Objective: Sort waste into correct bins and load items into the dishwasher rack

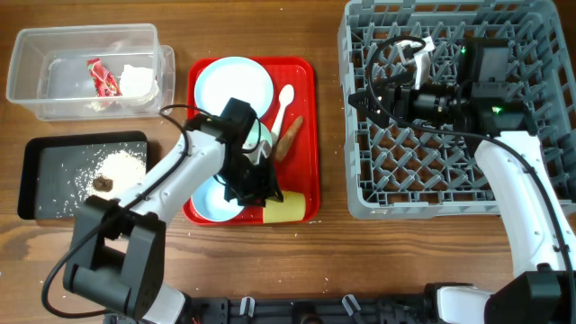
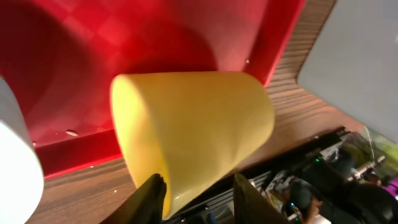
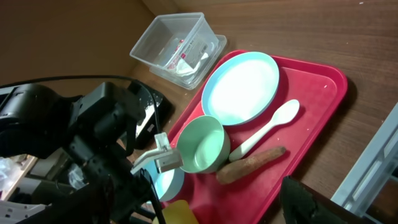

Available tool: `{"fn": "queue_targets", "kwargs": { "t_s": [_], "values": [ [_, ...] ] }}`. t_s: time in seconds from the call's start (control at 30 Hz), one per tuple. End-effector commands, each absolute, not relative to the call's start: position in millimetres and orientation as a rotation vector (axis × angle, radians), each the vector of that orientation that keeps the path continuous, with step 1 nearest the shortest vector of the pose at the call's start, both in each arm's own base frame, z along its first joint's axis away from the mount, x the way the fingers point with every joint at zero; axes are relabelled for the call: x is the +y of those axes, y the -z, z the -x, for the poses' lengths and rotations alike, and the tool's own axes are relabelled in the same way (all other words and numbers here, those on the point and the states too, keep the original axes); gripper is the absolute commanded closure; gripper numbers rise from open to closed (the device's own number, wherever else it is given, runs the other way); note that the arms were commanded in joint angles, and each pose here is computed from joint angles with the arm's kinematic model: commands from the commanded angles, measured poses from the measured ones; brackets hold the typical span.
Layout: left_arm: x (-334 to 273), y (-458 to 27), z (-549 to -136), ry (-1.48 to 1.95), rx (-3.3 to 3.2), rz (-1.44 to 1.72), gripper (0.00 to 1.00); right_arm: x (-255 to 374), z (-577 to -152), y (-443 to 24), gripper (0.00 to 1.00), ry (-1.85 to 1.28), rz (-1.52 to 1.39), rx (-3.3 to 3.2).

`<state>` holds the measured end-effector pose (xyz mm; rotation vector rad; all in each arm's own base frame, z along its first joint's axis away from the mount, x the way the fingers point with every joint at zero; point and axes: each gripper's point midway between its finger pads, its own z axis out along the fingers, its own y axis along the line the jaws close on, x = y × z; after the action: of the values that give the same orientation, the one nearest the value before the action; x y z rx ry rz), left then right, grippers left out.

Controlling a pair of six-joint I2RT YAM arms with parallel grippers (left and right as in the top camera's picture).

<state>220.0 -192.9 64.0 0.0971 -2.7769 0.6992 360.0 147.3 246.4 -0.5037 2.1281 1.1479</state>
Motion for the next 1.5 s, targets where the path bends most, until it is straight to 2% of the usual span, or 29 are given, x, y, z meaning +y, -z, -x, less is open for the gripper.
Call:
{"fn": "queue_targets", "kwargs": {
  "t_s": [0.0, 0.2, 0.33, 0.4, 0.47, 0.8, 1.13, 1.3, 1.47],
  "values": [
    [-185.8, -62.7, -225.5, -0.645, -2.839, -0.116, 0.74, 146.4, -364.0, -245.5, 0.14, -1.132, 0.518, 2.125],
    [-199.6, -62.6, -230.7, -0.684, -2.877, -0.044, 0.75, 146.4, -363.9, -245.4, 0.14, -1.132, 0.518, 2.125],
    [-204.0, -60.5, -232.2, -0.694, -2.885, -0.024, 0.81, 146.4, -363.7, -245.2, 0.14, -1.133, 0.518, 2.127],
    [-204.2, -55.8, -233.0, -0.699, -2.888, -0.057, 0.86, 146.4, -363.5, -244.9, 0.14, -1.134, 0.517, 2.129],
    [-203.2, -49.8, -230.8, -0.697, -2.884, -0.083, 0.96, 146.4, -363.4, -244.8, 0.14, -1.134, 0.516, 2.129],
    [-212.5, -57.2, -226.4, -0.804, -2.815, -0.090, 0.96, 146.4, -363.6, -245.1, 0.14, -1.135, 0.514, 2.129],
    [-202.8, -111.1, -261.0, -1.026, -2.890, -0.162, 0.96, 146.4, -364.6, -246.1, 0.14, -1.143, 0.497, 2.132],
    [-203.8, -153.9, -282.4, -1.318, -2.815, -0.314, 0.96, 149.9, -370.3, -253.2, 0.14, -1.201, 0.391, 2.146],
    [-209.7, -206.4, -296.2, -1.689, -2.621, -0.304, 0.96, 166.0, -366.3, -257.7, 0.14, -1.246, 0.410, 2.138]
  ]
}}
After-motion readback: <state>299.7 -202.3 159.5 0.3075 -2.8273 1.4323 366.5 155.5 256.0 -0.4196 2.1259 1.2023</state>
